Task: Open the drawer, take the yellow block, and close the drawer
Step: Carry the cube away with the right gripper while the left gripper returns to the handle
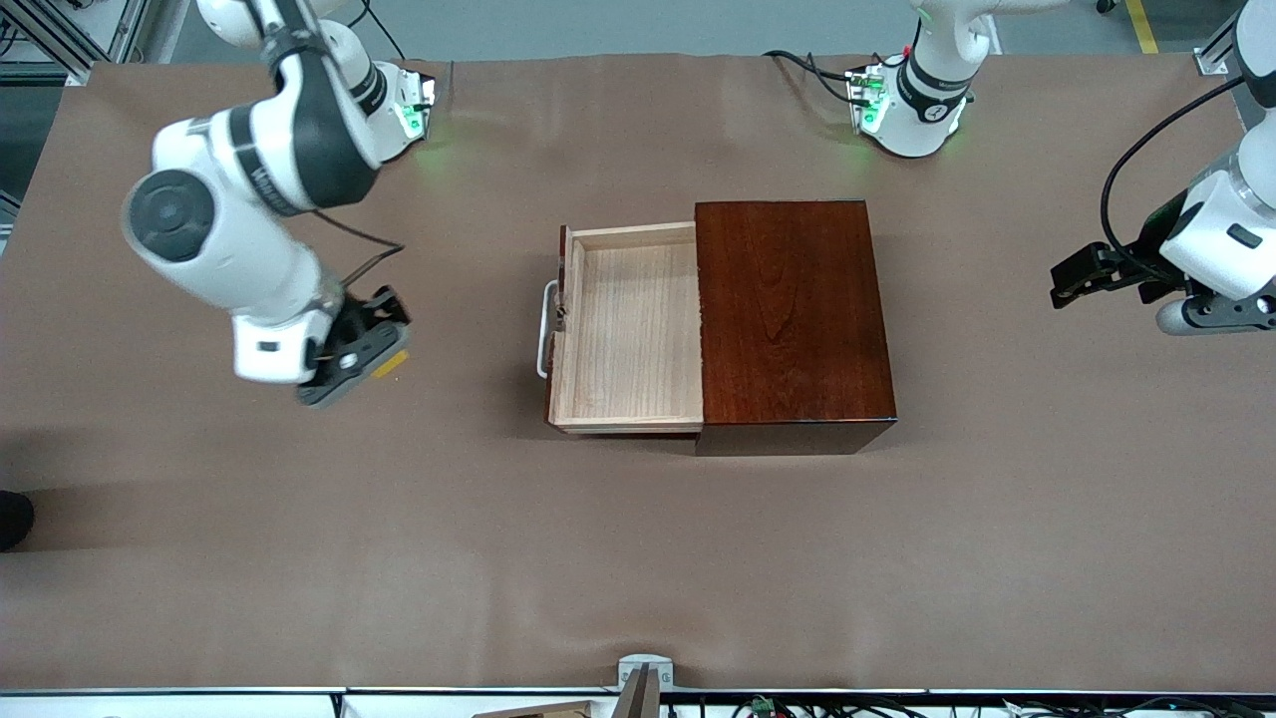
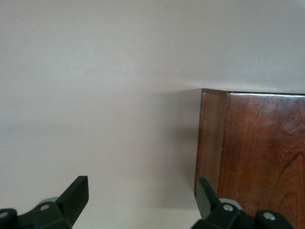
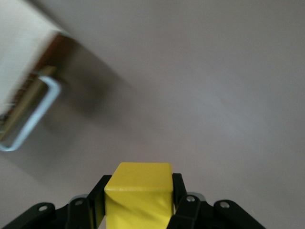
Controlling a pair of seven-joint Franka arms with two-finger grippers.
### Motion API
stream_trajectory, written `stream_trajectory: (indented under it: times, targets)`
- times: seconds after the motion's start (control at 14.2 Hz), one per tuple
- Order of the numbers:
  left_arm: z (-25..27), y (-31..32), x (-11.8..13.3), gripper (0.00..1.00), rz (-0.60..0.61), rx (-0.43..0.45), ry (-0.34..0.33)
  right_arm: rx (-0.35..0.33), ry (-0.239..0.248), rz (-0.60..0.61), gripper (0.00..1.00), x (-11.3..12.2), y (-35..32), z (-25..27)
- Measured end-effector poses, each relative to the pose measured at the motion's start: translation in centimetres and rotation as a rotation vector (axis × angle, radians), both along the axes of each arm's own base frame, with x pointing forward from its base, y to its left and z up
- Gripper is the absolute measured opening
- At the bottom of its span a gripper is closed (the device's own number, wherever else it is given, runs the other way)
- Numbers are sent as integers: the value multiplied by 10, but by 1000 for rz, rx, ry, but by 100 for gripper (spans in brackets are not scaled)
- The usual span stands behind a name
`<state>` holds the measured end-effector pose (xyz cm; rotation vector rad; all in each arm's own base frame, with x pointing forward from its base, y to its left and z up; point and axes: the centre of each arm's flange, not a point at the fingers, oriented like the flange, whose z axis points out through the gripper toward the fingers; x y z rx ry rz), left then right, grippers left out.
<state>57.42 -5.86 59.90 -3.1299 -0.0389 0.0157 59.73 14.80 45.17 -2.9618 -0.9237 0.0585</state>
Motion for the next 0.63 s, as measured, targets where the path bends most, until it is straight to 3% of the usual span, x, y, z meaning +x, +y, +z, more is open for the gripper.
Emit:
stream_trajectory:
  times: [0.35, 0.63]
  targets:
    - [2, -82, -15, 100, -142, -27, 1, -56, 81, -342, 56, 15, -128, -54]
    - [7, -203, -61, 100, -360, -54, 3, -37, 120, -568, 56, 25, -178, -124]
